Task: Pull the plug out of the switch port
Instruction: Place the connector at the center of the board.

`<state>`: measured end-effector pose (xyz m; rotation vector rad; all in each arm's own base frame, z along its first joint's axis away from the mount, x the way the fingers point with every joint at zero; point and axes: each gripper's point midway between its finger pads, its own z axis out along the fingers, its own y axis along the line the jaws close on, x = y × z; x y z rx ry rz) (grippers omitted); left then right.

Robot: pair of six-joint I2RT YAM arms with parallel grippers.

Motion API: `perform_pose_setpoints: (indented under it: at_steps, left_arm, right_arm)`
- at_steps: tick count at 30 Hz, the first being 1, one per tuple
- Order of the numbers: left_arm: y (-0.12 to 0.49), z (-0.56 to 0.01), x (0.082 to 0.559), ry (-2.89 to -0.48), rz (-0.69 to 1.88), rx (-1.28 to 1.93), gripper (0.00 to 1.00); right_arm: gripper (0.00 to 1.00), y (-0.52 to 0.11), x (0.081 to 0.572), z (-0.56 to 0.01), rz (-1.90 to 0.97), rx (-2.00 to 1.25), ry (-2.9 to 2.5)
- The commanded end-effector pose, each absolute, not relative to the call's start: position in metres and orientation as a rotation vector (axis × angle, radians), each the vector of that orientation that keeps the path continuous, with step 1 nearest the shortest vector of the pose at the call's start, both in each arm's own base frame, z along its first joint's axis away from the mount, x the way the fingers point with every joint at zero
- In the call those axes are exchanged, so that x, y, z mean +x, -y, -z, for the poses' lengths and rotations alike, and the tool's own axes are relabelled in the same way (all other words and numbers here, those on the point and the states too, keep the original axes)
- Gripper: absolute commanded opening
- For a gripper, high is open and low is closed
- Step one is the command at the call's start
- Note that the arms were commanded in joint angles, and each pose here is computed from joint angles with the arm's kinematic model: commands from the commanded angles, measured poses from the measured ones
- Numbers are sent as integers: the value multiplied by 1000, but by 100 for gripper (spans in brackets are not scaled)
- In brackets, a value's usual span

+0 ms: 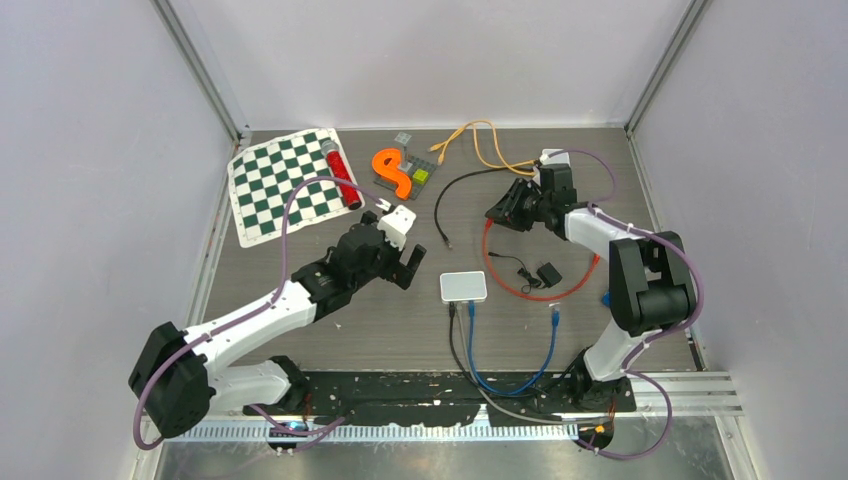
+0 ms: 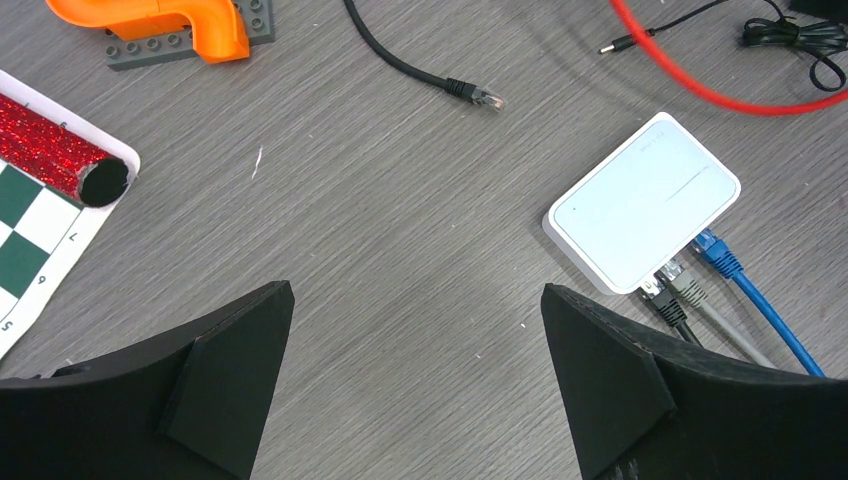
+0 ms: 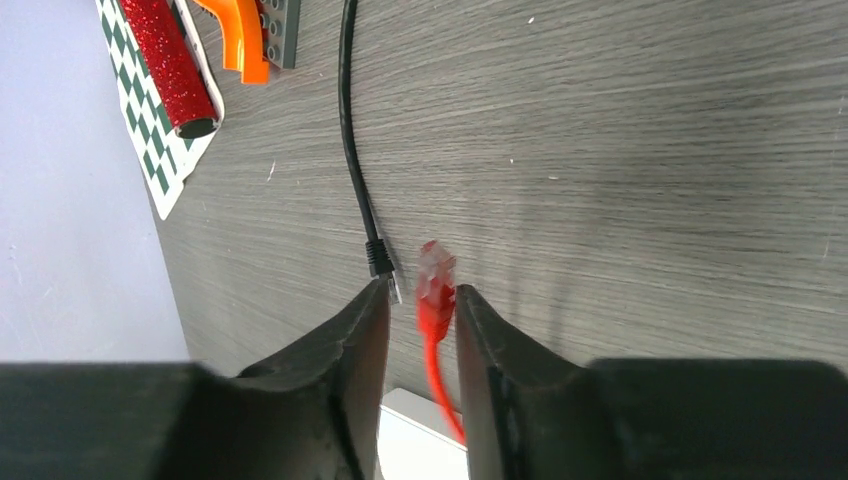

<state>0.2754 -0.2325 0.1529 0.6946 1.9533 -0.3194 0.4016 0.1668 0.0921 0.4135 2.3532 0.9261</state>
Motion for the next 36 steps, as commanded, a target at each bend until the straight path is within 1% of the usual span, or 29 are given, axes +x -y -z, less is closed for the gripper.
perform_pose_setpoints:
  at_steps: [1, 2, 4, 15, 16, 20, 27, 36]
  left_arm:
    - [238, -169, 283, -1911, 342, 660, 100]
    - [238, -169, 284, -1911, 343, 659, 99]
    - [239, -169, 284, -1909, 345, 659, 100]
    - [238, -178, 288, -1875, 361, 586, 100]
    - [238, -180, 288, -1868, 364, 577, 100]
    - [233, -179, 290, -1889, 354, 535, 100]
    - [229, -175, 286, -1946, 344, 536, 99]
    - [213, -172, 282, -1947, 312, 459, 99]
  right_arm:
    - [45, -170, 411, -118, -919, 316, -2296]
    - [49, -168, 409, -118, -908, 313, -2299]
    - [53, -165, 405, -121, -885, 298, -2295]
    - [56, -155, 357, -139, -857, 200, -2281]
    - [56, -156, 352, -148, -869, 184, -2255]
    - [62, -160, 329, -152, -918, 152, -2220]
    - [68, -162, 297, -149, -944, 121, -2197]
    - [69, -162, 275, -130, -930, 138, -2241]
